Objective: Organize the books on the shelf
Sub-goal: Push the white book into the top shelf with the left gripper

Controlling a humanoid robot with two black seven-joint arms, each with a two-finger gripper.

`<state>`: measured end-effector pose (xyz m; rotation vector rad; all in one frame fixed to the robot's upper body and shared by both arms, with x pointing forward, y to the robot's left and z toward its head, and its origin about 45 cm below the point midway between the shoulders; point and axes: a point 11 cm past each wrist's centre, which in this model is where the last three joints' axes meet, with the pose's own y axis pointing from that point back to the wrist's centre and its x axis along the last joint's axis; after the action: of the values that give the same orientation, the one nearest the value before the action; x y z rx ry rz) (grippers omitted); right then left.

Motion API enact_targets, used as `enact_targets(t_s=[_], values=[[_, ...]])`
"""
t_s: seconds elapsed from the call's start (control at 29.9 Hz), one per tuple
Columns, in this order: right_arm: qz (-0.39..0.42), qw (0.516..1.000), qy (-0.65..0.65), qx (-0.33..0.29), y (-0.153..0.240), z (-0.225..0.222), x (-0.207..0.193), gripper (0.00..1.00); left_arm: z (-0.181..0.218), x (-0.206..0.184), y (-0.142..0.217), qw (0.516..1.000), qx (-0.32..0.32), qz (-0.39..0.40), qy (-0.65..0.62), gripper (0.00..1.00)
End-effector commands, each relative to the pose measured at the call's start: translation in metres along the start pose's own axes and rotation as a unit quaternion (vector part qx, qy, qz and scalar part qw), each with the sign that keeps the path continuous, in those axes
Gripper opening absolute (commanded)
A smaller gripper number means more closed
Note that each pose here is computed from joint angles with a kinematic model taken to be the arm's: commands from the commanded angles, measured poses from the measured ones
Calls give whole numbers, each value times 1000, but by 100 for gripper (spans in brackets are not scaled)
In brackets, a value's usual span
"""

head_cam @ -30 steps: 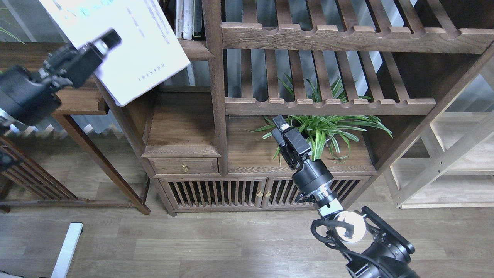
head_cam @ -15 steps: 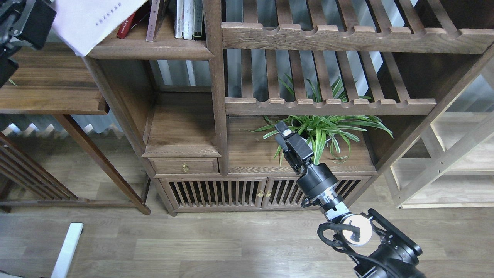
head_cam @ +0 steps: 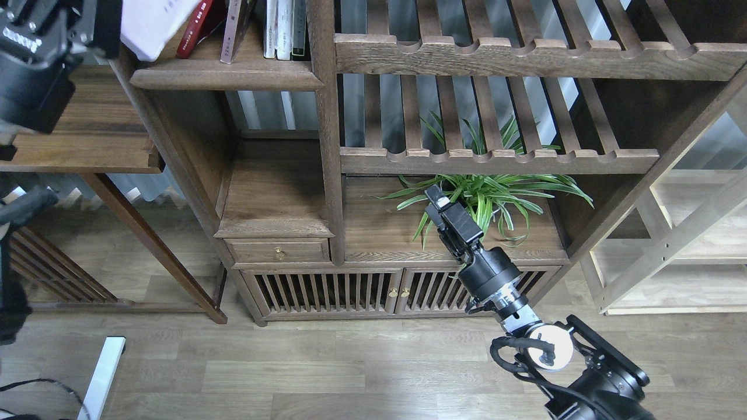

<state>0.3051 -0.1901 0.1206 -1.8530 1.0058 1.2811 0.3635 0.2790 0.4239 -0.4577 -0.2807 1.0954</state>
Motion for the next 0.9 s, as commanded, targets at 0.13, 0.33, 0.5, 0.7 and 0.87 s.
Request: enact_targets(t_s=[0.13,0.33,0.5,0.7,0.87], values=[[13,1000,0,1,3,0,8,81,3,6,-5,997,-28,68,-18,0],[21,1000,-2,3,4,0,13,82,-9,6,-6,989,-34,142,-22,0],[19,1000,-6,2,2,4,12,82,-25,-2,-8,988,-14,151,-34,0],[18,1000,-18,3,-1,12,12,82,-35,-3,-14,986,8,154,-58,0],[16,999,-29,-3,-4,25,11,82,-28,10,-28,985,22,143,-95,0]])
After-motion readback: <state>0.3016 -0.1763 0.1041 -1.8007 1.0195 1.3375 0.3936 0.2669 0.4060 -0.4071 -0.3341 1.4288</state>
